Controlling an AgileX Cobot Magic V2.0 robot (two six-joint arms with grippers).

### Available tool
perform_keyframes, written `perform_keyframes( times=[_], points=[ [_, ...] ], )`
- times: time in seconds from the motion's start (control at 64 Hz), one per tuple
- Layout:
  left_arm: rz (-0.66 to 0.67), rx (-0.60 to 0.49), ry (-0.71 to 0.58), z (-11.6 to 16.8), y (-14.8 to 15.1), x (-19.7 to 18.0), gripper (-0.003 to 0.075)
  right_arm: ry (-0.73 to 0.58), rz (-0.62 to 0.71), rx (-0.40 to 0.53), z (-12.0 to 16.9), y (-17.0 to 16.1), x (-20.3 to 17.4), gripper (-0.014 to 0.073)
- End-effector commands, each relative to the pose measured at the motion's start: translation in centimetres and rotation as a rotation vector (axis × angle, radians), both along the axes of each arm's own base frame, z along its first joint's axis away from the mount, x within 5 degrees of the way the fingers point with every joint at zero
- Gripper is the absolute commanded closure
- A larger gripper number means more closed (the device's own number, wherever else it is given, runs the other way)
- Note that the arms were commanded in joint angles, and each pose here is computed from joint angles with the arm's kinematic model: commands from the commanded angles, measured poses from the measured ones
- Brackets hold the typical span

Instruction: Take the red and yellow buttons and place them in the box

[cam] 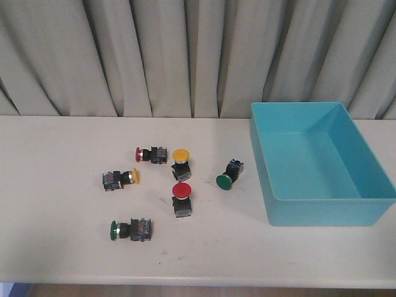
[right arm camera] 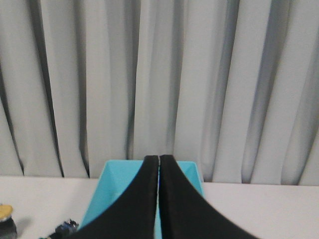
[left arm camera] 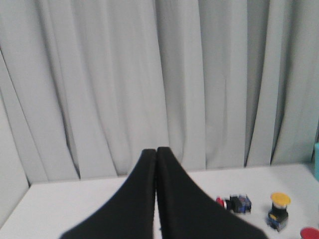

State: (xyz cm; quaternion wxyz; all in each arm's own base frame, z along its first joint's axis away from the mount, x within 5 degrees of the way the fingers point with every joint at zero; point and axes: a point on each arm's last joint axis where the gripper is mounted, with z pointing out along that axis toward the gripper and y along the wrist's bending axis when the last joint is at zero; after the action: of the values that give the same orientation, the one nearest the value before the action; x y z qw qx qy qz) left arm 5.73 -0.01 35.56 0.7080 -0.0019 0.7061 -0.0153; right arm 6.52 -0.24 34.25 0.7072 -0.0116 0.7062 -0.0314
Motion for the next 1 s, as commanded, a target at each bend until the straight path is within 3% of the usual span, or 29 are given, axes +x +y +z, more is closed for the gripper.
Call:
perform_keyframes(
  times=[0.0,0.234,0.5,0.594,0.656,0.828,0.984],
  points=[
    [-0.004,-0.014,0.03,2.8,-0.1,1.7,0.0727,0.002,-0.004,-0.027,2.4,0.0,1.4,0.0598],
    [0.003,-0.005,0.242,1.2,-0.2,5.1,0.0727,0.266,-0.008,0.01,0.3,-0.1,4.7,0.0598],
    [0.007,0.004,0.379,-0.4,-0.3,7.1,0.0699,0.486,-0.015,0.004,-2.0,-0.2,6.4,0.0581],
    [0.007,0.007,0.405,-0.8,-0.4,7.9,0.0624,0.555,-0.017,0.004,-2.7,-0.2,6.9,0.0512],
    [0.006,0.008,0.418,-1.0,-0.4,8.4,0.0533,0.582,-0.016,-0.002,-3.0,-0.2,7.1,0.0444],
    [-0.002,0.046,0.471,-1.8,-0.5,9.8,0.0274,0.608,-0.014,-0.008,-3.3,-0.2,7.5,0.0176],
    [-0.067,0.09,0.534,-2.9,-1.4,11.3,0.0155,0.614,-0.014,-0.008,-3.4,-0.2,7.6,0.0001]
  ],
)
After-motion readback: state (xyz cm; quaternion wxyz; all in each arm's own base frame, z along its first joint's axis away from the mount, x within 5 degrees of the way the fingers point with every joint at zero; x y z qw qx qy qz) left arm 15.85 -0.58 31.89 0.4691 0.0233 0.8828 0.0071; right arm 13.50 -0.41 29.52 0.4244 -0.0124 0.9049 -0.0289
